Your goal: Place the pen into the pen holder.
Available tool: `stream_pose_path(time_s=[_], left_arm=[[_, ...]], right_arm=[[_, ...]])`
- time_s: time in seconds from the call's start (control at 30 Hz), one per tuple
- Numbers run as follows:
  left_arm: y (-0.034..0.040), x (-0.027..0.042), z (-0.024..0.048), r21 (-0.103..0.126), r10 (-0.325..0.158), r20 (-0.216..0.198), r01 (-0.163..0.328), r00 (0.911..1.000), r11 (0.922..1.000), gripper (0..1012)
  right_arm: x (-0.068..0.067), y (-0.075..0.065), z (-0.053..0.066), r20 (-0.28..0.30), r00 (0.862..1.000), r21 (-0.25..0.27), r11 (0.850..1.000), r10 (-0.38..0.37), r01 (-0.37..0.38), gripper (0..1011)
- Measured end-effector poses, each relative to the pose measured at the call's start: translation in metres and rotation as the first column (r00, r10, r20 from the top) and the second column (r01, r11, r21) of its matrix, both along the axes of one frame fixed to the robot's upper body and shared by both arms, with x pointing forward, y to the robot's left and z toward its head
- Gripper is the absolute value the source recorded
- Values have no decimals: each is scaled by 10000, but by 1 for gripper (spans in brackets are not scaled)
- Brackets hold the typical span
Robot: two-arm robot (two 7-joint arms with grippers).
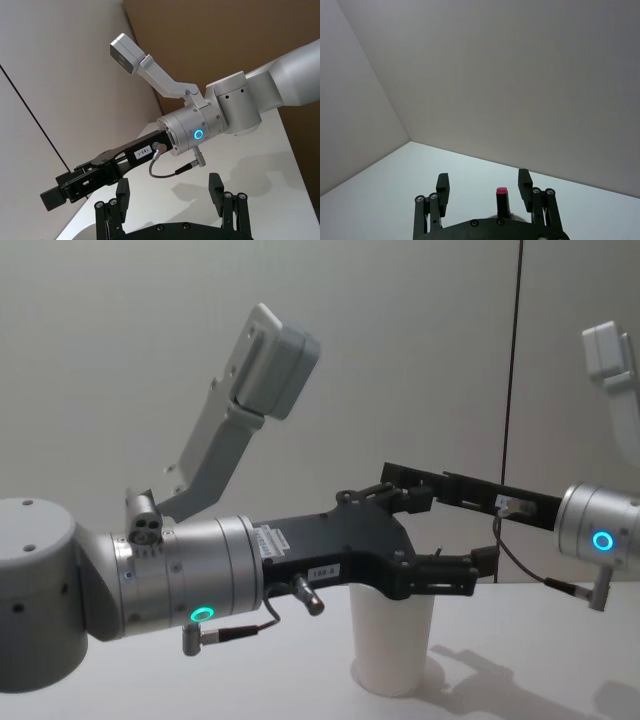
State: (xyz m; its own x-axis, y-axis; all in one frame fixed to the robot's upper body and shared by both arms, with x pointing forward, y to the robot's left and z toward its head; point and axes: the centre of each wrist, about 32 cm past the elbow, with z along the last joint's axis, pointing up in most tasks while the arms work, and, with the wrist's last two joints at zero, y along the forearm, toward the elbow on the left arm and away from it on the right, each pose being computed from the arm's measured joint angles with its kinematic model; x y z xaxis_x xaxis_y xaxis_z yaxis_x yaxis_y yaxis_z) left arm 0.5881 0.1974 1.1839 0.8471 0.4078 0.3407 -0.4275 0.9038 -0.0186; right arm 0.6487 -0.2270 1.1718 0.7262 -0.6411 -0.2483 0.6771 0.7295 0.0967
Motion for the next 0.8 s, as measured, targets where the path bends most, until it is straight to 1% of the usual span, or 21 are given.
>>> stream_pose_path(time_s=[0.2,0.8], left_arm=[[0,0,0,0,0,0,0,10000,10000,1004],[0,0,0,0,0,0,0,10000,10000,1004]], right_arm=[[-10,-11,1,19,10000,50,10000,4,-4,991],[-21,-24,4,46,10000,105,9999,10,-11,1001]])
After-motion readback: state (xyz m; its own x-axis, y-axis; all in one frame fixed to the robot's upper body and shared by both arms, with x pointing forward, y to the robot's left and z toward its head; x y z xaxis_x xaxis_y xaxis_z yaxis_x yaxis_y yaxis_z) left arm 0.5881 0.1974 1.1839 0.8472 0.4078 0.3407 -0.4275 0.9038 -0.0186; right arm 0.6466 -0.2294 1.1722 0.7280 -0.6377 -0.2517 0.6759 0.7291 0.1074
